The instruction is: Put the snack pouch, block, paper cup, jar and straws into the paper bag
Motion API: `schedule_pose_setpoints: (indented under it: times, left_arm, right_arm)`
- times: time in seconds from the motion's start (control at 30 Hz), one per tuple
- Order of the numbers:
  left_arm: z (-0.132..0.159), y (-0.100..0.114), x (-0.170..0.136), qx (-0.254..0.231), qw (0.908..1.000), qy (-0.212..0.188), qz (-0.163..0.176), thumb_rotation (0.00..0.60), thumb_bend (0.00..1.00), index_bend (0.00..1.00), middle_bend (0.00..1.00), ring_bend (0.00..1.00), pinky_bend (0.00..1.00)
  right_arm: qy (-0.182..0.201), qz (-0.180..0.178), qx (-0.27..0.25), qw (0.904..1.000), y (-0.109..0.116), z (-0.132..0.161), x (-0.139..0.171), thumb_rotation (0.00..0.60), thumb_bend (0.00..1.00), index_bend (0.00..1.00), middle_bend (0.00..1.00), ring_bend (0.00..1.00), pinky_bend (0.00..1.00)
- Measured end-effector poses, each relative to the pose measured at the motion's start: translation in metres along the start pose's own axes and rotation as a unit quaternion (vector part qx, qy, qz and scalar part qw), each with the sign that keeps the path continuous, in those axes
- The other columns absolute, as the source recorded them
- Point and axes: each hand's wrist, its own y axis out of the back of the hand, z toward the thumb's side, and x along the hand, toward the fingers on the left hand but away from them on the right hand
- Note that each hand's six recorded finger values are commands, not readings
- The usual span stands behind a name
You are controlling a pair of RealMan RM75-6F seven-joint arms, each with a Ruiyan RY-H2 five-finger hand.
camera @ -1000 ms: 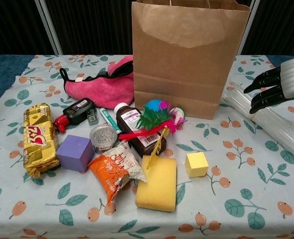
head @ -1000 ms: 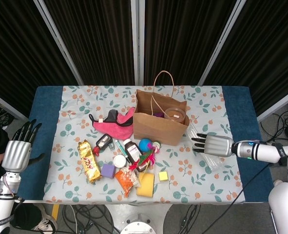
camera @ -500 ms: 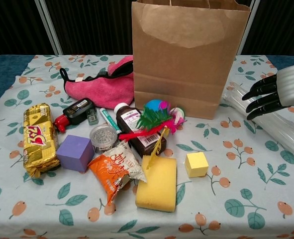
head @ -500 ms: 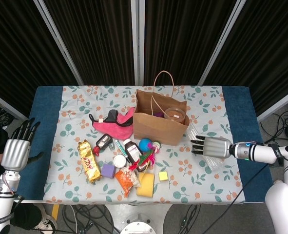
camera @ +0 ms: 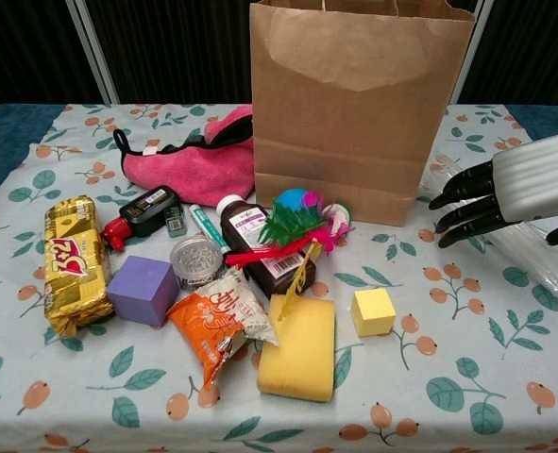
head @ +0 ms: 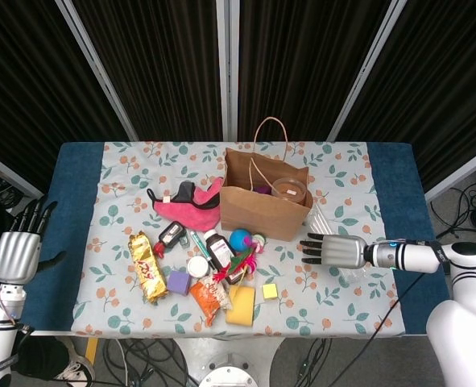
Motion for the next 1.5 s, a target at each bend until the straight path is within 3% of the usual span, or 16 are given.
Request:
schedule_pose_setpoints:
  times: [0.3, 0.53, 0.7, 0.93, 1.13, 1.3, 1.5]
  left_arm:
    - [0.0, 0.006, -0.002, -0.006, 0.9999, -0.004, 0.008, 0.6, 0.03, 0.12, 0.14, 0.08, 0.21]
    - [0.001, 0.009, -0.003, -0.014, 0.9998, -0.006, 0.01, 0.6, 0.03, 0.12, 0.14, 0.08, 0.21]
    - [0.007, 0.009, -0.002, -0.019, 0.9997, -0.014, 0.011, 0.6, 0.03, 0.12, 0.14, 0.08, 0.21]
    - [0.01, 0.009, -0.002, -0.023, 0.9995, -0.019, 0.009, 0.6, 0.03, 0.12, 0.14, 0.08, 0.21]
    - [0.014, 0.006, 0.0, -0.027, 0.9994, -0.021, 0.007, 0.6, 0.03, 0.12, 0.14, 0.08, 0.21]
    - [0.015, 0.002, 0.003, -0.026, 0.9994, -0.022, 0.004, 0.6, 0.03, 0.12, 0.14, 0.08, 0.21]
    - [0.011, 0.003, 0.004, -0.019, 0.9996, -0.02, 0.007, 0.6, 0.03, 0.12, 0.14, 0.08, 0.21]
  right_arm:
    - [-0.001, -0.083, -0.024, 0.9962, 0.031, 0.015, -0.046, 0.6, 0.0, 0.11, 0.11, 0.0, 0.13]
    - [-0.035, -0.16, -0.02, 0.9862, 0.071, -0.007, -0.046, 0.6, 0.0, 0.11, 0.12, 0.0, 0.13]
    - [-0.054, -0.185, -0.031, 0.9808, 0.085, -0.016, -0.036, 0.6, 0.0, 0.11, 0.13, 0.0, 0.13]
    - [-0.068, -0.158, -0.044, 0.984, 0.08, -0.017, -0.006, 0.6, 0.0, 0.12, 0.16, 0.0, 0.12]
    - [-0.076, -0.073, -0.048, 0.9932, 0.055, -0.014, 0.024, 0.6, 0.0, 0.13, 0.17, 0.0, 0.12]
    - [-0.068, -0.018, -0.063, 0.9956, 0.032, 0.001, 0.025, 0.6, 0.0, 0.13, 0.17, 0.0, 0.12]
    - [-0.052, -0.015, -0.07, 0.9961, 0.026, 0.015, 0.005, 0.6, 0.0, 0.14, 0.17, 0.0, 0.12]
